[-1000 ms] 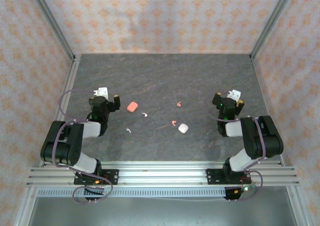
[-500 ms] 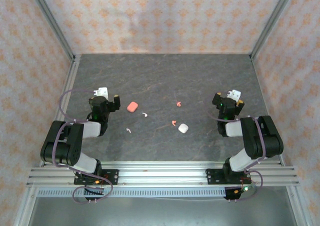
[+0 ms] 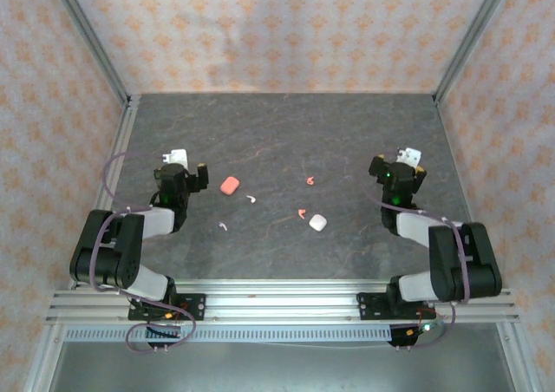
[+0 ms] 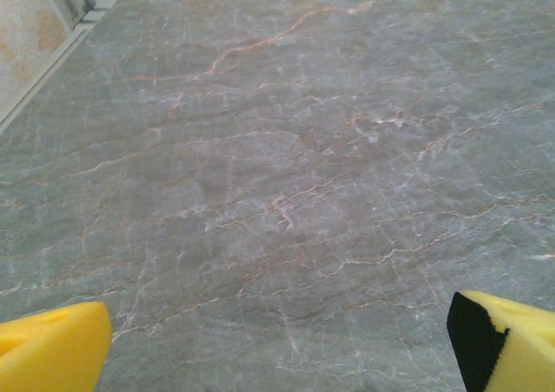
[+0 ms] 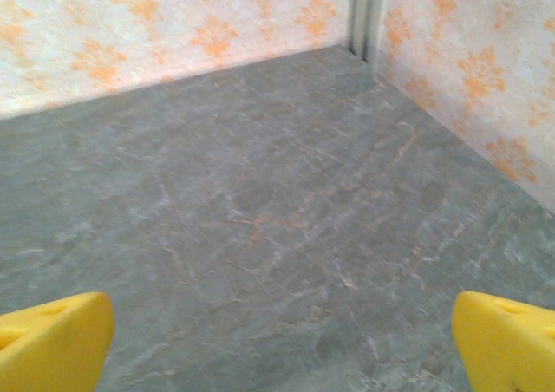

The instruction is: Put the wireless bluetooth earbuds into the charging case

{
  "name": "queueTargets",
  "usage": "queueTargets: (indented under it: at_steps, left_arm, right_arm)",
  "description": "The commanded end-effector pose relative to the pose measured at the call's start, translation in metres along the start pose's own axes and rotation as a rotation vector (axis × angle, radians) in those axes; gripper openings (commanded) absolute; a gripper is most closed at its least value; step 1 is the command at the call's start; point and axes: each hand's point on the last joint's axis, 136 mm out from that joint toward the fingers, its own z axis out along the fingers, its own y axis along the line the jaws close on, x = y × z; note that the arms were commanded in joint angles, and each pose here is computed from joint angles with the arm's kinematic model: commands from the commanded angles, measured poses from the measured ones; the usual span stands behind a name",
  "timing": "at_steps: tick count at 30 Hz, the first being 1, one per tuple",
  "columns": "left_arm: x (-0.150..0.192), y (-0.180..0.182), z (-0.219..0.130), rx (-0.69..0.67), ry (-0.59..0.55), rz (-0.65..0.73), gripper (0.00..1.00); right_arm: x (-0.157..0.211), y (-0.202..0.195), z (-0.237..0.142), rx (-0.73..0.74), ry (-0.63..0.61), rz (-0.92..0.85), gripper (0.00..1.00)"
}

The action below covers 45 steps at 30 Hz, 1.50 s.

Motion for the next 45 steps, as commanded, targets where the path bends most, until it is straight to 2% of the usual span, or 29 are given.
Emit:
queueTargets:
  at_steps: [1, 4, 8, 12, 17, 20, 24, 29, 34, 40, 45]
  left_arm:
    - [-0.024, 0.021, -0.010, -0.111, 0.024, -0.036, 1.00]
    - [-0.036, 0.031, -0.023, -0.167, 0.066, -0.074, 1.00]
    - [-0.044, 0.055, -0.046, -0.309, 0.165, -0.180, 1.00]
    - [-0.038, 0.033, -0.055, -0.185, 0.331, -0.158, 1.00]
    - [-0.010, -0.017, -0.064, 0.063, 0.541, -0.176, 1.00]
    - [0.005, -0.043, -0.077, 0.143, 0.589, -0.140, 1.00]
    - [0.018, -0.072, -0.100, 0.227, 0.612, -0.116, 1.00]
    - [0.032, -0.090, -0.122, 0.325, 0.634, -0.159, 0.99]
    - [0.032, -0.091, -0.137, 0.368, 0.614, -0.181, 0.99]
    - [0.028, -0.089, -0.144, 0.378, 0.598, -0.185, 0.99]
    - [0.026, -0.092, -0.140, 0.378, 0.588, -0.205, 1.00]
  right_arm:
    - [0.004, 0.018, -0.012, -0.117, 0.113, -0.014, 0.99]
    - [0.005, 0.035, -0.029, -0.206, 0.235, 0.045, 0.99]
    - [0.026, 0.061, -0.055, -0.278, 0.468, 0.067, 1.00]
    - [0.054, 0.092, -0.094, -0.390, 0.649, -0.006, 1.00]
    - [0.079, 0.128, -0.141, -0.547, 0.770, -0.184, 1.00]
    - [0.095, 0.145, -0.162, -0.617, 0.840, -0.338, 1.00]
    - [0.124, 0.150, -0.178, -0.631, 0.966, -0.574, 0.99]
    - [0.157, 0.149, -0.185, -0.604, 1.157, -0.771, 0.84]
    - [0.174, 0.153, -0.185, -0.603, 1.203, -0.842, 0.78]
    - [0.181, 0.157, -0.183, -0.605, 1.184, -0.874, 0.78]
    - [0.185, 0.157, -0.179, -0.598, 1.170, -0.885, 0.73]
